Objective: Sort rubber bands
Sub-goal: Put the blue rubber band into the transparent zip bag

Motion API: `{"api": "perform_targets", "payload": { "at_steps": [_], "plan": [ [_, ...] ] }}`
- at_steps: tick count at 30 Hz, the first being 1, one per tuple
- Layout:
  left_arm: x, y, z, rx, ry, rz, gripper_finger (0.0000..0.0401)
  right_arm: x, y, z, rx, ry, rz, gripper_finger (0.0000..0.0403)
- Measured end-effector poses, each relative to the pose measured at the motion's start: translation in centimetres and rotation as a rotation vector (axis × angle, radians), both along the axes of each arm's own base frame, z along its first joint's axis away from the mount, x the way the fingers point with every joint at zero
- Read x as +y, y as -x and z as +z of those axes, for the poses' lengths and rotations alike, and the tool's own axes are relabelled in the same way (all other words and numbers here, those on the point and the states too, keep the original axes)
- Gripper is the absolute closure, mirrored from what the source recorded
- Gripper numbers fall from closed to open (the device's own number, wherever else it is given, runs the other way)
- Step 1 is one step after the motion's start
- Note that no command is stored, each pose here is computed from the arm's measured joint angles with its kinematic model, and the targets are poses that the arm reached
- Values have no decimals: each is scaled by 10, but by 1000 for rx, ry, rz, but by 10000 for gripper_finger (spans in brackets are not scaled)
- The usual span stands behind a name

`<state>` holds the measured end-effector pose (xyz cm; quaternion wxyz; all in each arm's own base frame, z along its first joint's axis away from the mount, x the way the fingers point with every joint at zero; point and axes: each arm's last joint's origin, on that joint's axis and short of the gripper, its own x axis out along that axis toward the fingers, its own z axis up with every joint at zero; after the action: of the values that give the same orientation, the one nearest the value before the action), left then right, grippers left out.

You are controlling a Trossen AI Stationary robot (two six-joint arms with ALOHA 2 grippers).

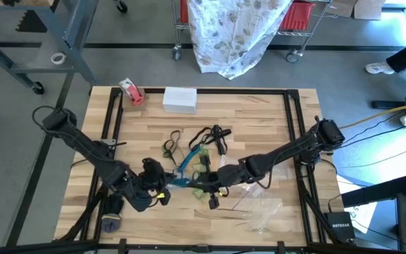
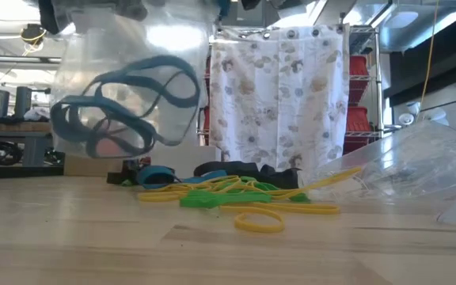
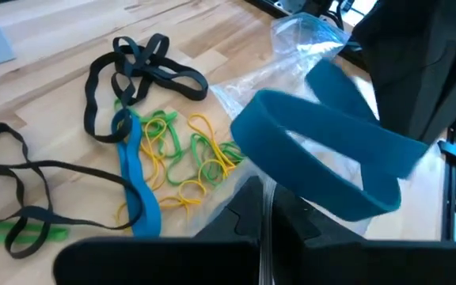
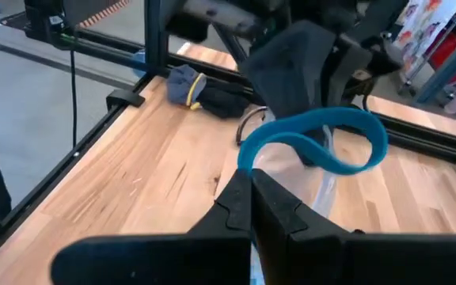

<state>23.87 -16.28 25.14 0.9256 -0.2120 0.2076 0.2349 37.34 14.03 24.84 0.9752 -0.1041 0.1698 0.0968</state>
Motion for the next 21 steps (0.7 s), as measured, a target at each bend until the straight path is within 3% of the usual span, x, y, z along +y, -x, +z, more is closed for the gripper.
{"api": "perform_targets", "payload": {
  "at_steps": [6,21],
  "plan": [
    [0,-7,-2,-18,2,3,401,-2,-6,8,-111,-35,-29,402],
    [0,-9,0,-61,39,35,401,-2,-21,-51,85,-71,-120,402]
  ]
}}
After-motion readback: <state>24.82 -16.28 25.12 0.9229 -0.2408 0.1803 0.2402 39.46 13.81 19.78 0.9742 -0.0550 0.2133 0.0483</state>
